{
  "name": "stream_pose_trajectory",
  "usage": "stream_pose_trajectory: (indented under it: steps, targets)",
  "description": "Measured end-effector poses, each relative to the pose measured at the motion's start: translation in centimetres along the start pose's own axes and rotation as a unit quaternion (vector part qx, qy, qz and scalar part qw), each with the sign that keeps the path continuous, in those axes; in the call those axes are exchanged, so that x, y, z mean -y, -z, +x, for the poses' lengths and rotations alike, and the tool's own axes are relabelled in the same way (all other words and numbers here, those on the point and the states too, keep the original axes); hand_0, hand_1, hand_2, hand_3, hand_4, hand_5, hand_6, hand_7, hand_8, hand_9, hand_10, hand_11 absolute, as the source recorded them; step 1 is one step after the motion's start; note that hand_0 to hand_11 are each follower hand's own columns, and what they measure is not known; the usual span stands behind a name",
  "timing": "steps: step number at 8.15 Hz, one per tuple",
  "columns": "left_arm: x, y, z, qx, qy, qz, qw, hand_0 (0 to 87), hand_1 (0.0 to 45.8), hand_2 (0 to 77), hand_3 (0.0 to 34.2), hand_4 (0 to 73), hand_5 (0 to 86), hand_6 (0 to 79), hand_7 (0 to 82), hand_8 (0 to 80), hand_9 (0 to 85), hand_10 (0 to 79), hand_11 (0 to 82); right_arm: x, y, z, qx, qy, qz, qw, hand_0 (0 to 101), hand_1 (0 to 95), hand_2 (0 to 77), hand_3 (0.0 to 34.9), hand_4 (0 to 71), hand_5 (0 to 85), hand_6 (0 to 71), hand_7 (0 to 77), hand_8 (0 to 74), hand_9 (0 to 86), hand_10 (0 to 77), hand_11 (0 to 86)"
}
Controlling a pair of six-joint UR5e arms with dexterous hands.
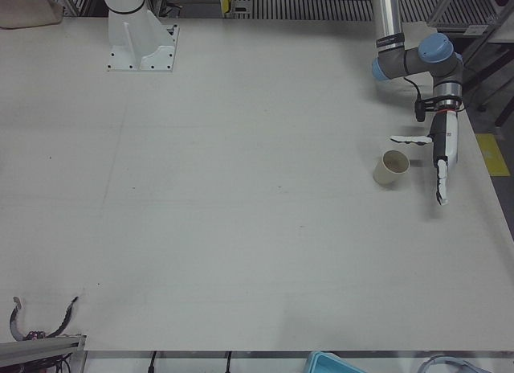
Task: Pour water
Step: 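Close the left hand around the white cup and lift it, then reach the right hand toward the white cup standing on the table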
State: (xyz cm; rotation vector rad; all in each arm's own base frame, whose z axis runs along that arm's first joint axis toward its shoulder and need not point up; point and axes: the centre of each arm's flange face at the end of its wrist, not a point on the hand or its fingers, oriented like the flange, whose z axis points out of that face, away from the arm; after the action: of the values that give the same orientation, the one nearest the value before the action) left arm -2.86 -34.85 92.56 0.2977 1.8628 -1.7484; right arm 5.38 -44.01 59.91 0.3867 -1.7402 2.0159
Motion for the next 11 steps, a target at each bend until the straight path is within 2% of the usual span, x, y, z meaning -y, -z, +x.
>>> stream_pose_trajectory:
  steps: [1, 2, 4, 5, 7, 8, 10, 11]
  targets:
    - [0.2, 0.2, -0.2, 0.003, -0.006, 0.002, 1.0000, 47.9, 10.9, 1.1, 5.1, 1.1, 1.6, 0.0, 3.8, 0.0, 1.1, 2.7, 6.0, 0.0, 0.0, 0.1, -0.001, 0.000, 0.000, 1.0000, 54, 14.7, 0.5, 0.0, 7.1, 5.5, 0.5, 1.1, 0.5, 0.5, 0.5, 1.1]
    - [0.3, 0.3, -0.3, 0.004, -0.008, 0.003, 1.0000, 47.3, 9.3, 1.1, 4.1, 1.6, 2.7, 0.0, 3.8, 0.0, 1.1, 2.7, 6.0, -0.1, 0.0, 0.1, -0.001, 0.000, -0.001, 1.0000, 54, 14.7, 0.5, 0.0, 7.1, 5.5, 0.5, 1.1, 0.5, 0.5, 0.0, 1.1]
    - [0.0, 0.0, -0.7, 0.011, -0.009, -0.004, 0.9999, 47.8, 10.4, 1.1, 3.8, 3.8, 7.1, 0.0, 3.8, 0.5, 1.1, 2.7, 6.0, -0.1, -0.1, 0.2, -0.001, 0.001, -0.001, 1.0000, 54, 14.7, 0.5, 0.0, 7.1, 5.5, 0.5, 1.1, 0.5, 0.5, 0.0, 1.1]
    - [-0.3, -0.3, -0.9, 0.013, -0.008, -0.008, 0.9998, 47.8, 12.5, 1.1, 1.8, 3.8, 8.7, 0.0, 4.9, 0.5, 1.1, 2.7, 6.0, -0.2, -0.1, 0.3, 0.000, 0.001, 0.000, 1.0000, 54, 14.7, 0.5, 0.0, 7.1, 5.5, 0.5, 1.1, 0.5, 0.5, 0.0, 1.1]
    - [-0.9, -0.9, -0.9, 0.010, 0.009, -0.022, 0.9997, 49.3, 12.0, 1.1, 2.4, 4.9, 10.9, 0.0, 4.9, 0.5, 1.1, 2.7, 6.0, -0.8, -0.5, 0.4, 0.003, 0.001, -0.004, 1.0000, 54, 14.7, 0.5, 0.0, 7.1, 5.5, 0.5, 1.1, 0.5, 0.5, 0.0, 1.1]
    - [-1.2, -1.2, -0.8, 0.008, 0.018, -0.029, 0.9994, 50.4, 14.2, 1.1, 1.1, 6.5, 14.2, 0.0, 7.1, 0.5, 1.1, 2.7, 3.3, -1.2, -0.9, 0.3, 0.004, 0.001, -0.008, 1.0000, 54, 14.7, 0.5, 0.0, 7.1, 5.5, 0.5, 1.1, 0.5, 0.5, 0.5, 0.5]
    - [-1.6, -1.5, -1.0, 0.017, 0.017, -0.039, 0.9989, 49.2, 13.6, 1.1, 0.5, 3.8, 12.0, 0.0, 7.1, 0.5, 1.1, 2.7, 4.9, -1.8, -1.2, 0.4, 0.006, 0.001, -0.012, 0.9999, 54, 14.7, 0.5, 0.0, 7.1, 5.5, 0.5, 1.1, 0.5, 0.5, 0.0, 0.5]
    - [-1.8, -1.6, -1.2, 0.024, 0.015, -0.044, 0.9987, 49.9, 14.2, 1.1, 0.4, 9.3, 18.5, 0.0, 8.2, 0.5, 1.1, 2.7, 6.0, -2.0, -1.3, 0.5, 0.005, 0.000, -0.013, 0.9999, 54, 14.7, 0.5, 0.0, 7.1, 5.5, 0.5, 1.1, 0.5, 0.5, 0.5, 1.1]
